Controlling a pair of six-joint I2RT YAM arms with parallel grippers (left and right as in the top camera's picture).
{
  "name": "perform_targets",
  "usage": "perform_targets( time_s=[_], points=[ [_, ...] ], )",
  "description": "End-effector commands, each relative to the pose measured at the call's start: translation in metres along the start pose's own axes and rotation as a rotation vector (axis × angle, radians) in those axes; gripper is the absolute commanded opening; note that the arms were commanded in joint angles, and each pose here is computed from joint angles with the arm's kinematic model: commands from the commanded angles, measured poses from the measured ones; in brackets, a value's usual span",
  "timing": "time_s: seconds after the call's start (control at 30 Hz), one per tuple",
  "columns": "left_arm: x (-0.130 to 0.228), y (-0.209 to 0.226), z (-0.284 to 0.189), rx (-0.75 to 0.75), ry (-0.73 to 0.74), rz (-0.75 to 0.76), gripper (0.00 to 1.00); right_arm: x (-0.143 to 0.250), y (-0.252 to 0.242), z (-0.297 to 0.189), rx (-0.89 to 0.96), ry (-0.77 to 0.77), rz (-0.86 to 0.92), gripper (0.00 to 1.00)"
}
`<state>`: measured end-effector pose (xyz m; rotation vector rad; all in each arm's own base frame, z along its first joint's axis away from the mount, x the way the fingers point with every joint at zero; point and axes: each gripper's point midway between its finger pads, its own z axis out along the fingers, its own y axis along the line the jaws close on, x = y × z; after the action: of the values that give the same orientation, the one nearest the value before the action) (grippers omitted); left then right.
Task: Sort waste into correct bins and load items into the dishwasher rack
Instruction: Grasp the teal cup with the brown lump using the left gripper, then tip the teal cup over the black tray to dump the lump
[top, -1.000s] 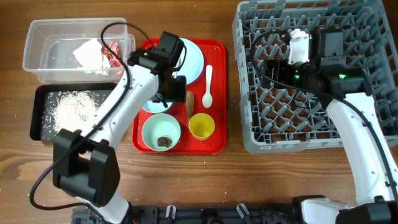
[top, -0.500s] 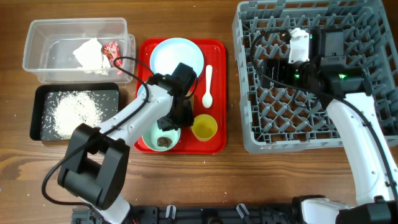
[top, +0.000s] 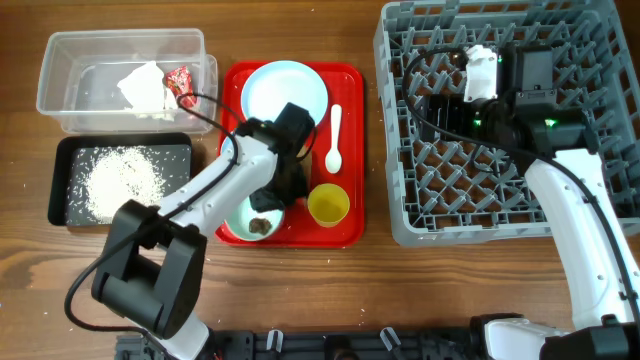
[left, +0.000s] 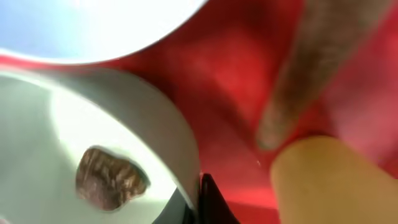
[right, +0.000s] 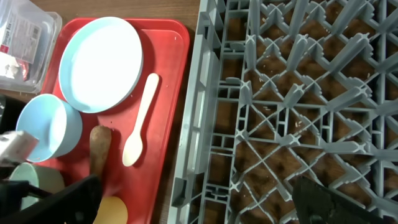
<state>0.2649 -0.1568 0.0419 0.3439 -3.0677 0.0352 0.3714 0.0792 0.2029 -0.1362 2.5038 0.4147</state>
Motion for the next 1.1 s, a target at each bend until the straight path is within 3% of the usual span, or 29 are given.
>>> perform_targets(
  time_s=[0.0, 0.2, 0.47, 0.7, 1.07],
  points=[
    [-0.021, -0.013, -0.051, 0.080, -0.084, -0.023, 0.04, -0.006, 0.005, -0.002, -0.016, -0.010, 0.008, 1.00],
    [-0.057, 0.041, -0.081, -0.025, -0.225, -0.146, 0.04, -0.006, 0.005, -0.002, -0.017, -0.010, 0.008, 1.00],
    [-0.089, 0.113, -0.084, -0.030, -0.215, -0.314, 0.04, -0.004, 0.004, -0.002, -0.016, -0.001, 0.037, 1.00],
    [-0.107, 0.125, -0.101, 0.452, -0.157, -0.160, 0.04, -0.003, 0.004, -0.002, -0.015, 0.001, 0.037, 1.00],
    [-0.129, 0.208, -0.157, 0.928, -0.412, -0.259, 0.04, -0.009, 0.005, -0.002, -0.016, -0.021, 0.030, 0.99]
  ],
)
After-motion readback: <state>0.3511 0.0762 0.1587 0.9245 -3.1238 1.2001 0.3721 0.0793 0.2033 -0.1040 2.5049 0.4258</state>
